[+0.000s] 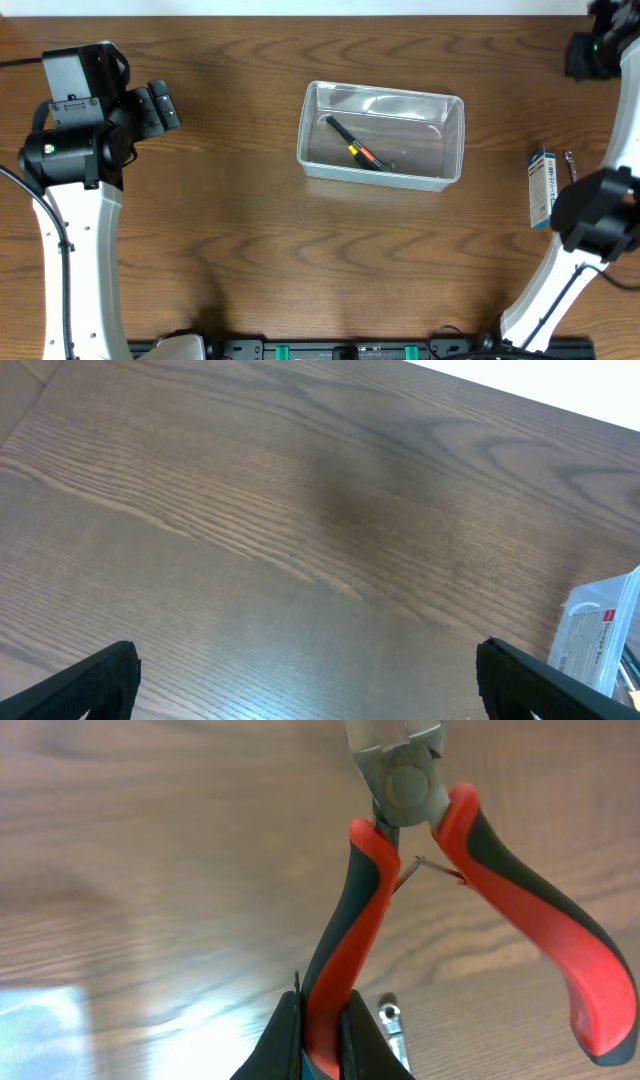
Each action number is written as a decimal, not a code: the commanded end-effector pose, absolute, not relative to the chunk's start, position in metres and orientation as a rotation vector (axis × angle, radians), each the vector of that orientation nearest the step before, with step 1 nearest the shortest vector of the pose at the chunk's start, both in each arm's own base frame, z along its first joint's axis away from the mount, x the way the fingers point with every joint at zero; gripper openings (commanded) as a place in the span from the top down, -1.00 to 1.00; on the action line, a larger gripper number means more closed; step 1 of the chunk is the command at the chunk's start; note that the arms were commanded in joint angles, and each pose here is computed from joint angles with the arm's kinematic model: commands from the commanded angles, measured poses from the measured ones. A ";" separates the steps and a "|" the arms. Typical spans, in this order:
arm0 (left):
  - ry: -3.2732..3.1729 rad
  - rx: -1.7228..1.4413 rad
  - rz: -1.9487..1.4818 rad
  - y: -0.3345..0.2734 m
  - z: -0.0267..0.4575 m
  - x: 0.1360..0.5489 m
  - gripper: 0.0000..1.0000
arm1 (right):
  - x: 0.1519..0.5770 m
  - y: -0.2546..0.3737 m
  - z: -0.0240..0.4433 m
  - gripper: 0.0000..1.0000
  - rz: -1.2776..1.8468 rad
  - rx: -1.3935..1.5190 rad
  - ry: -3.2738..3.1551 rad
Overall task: Pack container
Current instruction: 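Carry the pliers over the container with the right gripper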
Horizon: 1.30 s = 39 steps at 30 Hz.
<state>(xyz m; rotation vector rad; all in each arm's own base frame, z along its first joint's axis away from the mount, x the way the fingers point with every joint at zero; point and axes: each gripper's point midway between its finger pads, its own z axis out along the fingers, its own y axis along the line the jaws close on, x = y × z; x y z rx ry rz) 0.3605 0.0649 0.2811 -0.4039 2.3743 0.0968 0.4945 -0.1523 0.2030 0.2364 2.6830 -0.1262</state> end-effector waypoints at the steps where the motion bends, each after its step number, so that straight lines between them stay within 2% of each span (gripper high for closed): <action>1: 2.362 -0.395 0.122 0.068 0.287 0.362 -0.96 | 0.494 -0.095 0.252 0.97 -0.035 0.027 2.592; 9: 2.362 -0.396 0.122 0.068 0.287 0.362 -0.96 | 0.471 0.018 0.298 0.97 0.034 -0.272 2.529; 14: 2.362 -0.396 0.122 0.068 0.287 0.362 -0.96 | 0.446 0.089 0.290 0.98 0.098 -0.481 2.570; 21: 2.362 -0.396 0.122 0.068 0.287 0.362 -0.96 | 0.423 0.158 0.275 0.97 0.104 -0.704 2.583; 29: 2.362 -0.396 0.122 0.068 0.287 0.362 -0.96 | 0.415 0.194 0.243 0.97 0.105 -0.818 2.643; 39: 2.362 -0.396 0.122 0.068 0.287 0.362 -0.96 | 0.420 0.199 0.164 0.97 0.072 -0.884 2.844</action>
